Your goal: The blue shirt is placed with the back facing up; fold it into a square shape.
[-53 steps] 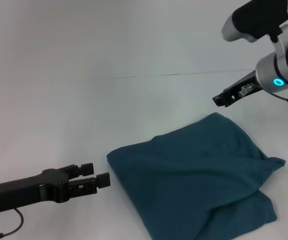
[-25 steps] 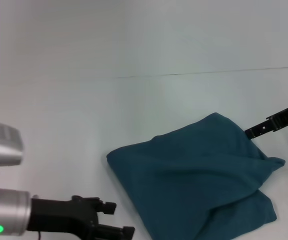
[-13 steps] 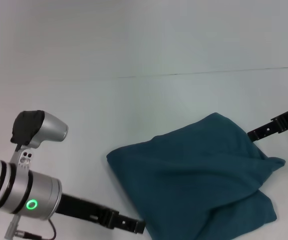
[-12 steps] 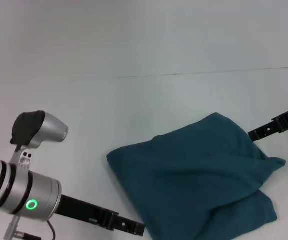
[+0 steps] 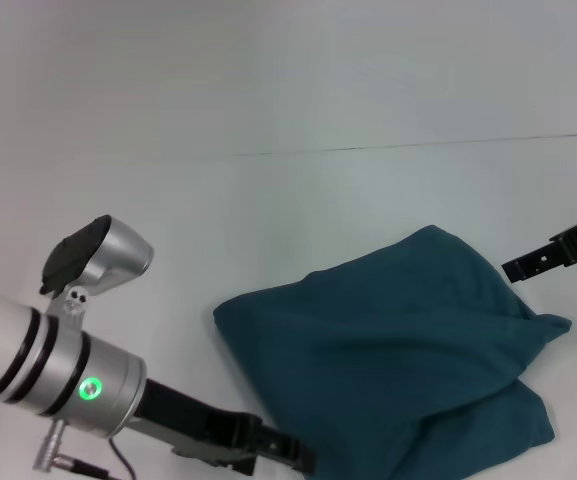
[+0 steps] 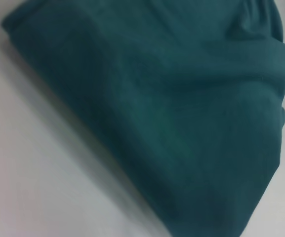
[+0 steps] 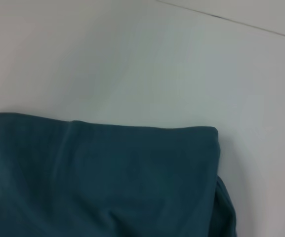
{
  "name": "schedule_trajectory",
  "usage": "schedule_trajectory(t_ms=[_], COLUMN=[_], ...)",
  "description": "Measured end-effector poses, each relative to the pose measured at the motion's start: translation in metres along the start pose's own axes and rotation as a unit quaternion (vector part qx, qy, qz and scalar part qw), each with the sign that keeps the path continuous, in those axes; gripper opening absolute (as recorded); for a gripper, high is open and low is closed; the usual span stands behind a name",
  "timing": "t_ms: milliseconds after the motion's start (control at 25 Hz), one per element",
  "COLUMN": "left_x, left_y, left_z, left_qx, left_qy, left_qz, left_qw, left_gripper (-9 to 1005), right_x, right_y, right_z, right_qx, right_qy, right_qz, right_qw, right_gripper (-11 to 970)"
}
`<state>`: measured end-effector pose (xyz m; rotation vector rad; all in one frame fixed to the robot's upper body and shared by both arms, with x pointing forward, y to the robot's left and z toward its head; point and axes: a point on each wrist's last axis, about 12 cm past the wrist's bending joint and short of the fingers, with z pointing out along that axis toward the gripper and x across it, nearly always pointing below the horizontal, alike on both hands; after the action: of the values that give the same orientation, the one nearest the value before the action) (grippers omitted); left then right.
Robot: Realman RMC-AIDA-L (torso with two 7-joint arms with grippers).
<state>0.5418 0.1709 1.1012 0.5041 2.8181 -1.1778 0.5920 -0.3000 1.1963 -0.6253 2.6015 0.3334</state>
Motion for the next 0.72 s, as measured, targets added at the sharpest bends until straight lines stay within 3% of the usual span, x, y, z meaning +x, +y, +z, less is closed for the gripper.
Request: schedule_trajectory(t_ms=[240, 720], left_x=[-0.008, -0.007], left_y=[0.004, 0.02], left_z=[0.009, 0.014], left_qx=[0.041, 0.03], left_qy=[-0.008, -0.025], left_qz=[-0.048, -0.093], left_qw=[0.998, 0.995], left_gripper=[919, 918], right_x=[0.005, -0.002], right_y=[-0.004, -0.002], right_z=[-0.001, 0.0], right_qx=[0.0, -0.004], right_qy=[-0.006, -0.016], right_qz=[0.003, -0.012], right_qw=[1.0, 1.0], right_gripper=[939, 939])
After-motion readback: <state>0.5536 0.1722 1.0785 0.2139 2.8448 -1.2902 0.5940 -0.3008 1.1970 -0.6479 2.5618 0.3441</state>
